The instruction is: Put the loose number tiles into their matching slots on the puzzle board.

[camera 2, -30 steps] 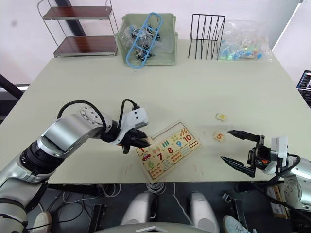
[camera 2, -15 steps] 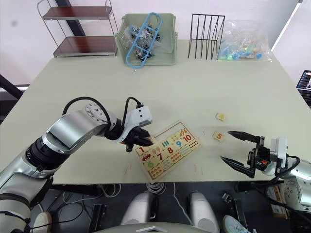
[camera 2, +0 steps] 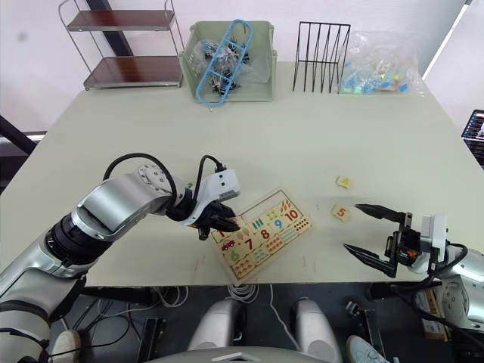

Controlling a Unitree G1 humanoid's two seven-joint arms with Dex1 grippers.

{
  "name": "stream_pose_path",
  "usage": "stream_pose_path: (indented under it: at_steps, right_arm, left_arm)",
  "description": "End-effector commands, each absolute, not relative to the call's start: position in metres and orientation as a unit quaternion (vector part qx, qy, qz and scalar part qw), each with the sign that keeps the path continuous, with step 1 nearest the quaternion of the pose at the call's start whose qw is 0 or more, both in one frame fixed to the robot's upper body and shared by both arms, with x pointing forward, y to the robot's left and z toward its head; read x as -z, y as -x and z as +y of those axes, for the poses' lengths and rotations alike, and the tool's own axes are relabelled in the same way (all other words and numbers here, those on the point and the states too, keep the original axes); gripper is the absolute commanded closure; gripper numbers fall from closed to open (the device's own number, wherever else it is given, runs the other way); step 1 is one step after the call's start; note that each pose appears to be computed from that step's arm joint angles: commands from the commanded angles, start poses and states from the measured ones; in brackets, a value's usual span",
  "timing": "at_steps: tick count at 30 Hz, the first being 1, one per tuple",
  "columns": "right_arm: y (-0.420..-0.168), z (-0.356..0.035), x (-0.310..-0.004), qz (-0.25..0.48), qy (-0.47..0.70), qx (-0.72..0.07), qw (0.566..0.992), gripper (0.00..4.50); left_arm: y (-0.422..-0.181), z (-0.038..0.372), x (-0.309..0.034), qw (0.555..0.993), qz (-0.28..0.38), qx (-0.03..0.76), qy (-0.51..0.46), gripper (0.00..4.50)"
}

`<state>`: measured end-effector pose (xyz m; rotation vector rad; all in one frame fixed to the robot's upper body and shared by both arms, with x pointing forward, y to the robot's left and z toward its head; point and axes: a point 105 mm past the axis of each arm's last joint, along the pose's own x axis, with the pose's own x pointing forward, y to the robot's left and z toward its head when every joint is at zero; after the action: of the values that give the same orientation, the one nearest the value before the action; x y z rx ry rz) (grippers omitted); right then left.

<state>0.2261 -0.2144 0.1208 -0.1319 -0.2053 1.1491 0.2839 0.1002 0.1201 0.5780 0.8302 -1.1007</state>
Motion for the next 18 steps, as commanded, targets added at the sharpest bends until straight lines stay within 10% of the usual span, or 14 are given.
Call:
stream_pose_path:
  at_steps: [1,4,12,18]
  right_arm:
    - [-0.224,-0.215,-0.130,-0.116,0.076,-0.542,0.829,0.00]
    - [-0.224,-0.215,-0.130,-0.116,0.076,-0.541,0.829,0.00]
    - [-0.224,-0.214,-0.130,-0.117,0.075,-0.542,0.829,0.00]
    - [-0.224,-0.215,-0.129,-0.117,0.074,-0.541,0.829,0.00]
  left_arm:
    - [-0.286,0.096,-0.131,0.738,0.359,0.502,-0.272,3.55]
    - [-0.286,0.095,-0.132,0.737,0.357,0.506,-0.270,3.55]
    - [-0.288,0.095,-0.134,0.743,0.355,0.501,-0.266,0.14]
    - [-0.294,0.091,-0.143,0.761,0.333,0.501,-0.243,0.14]
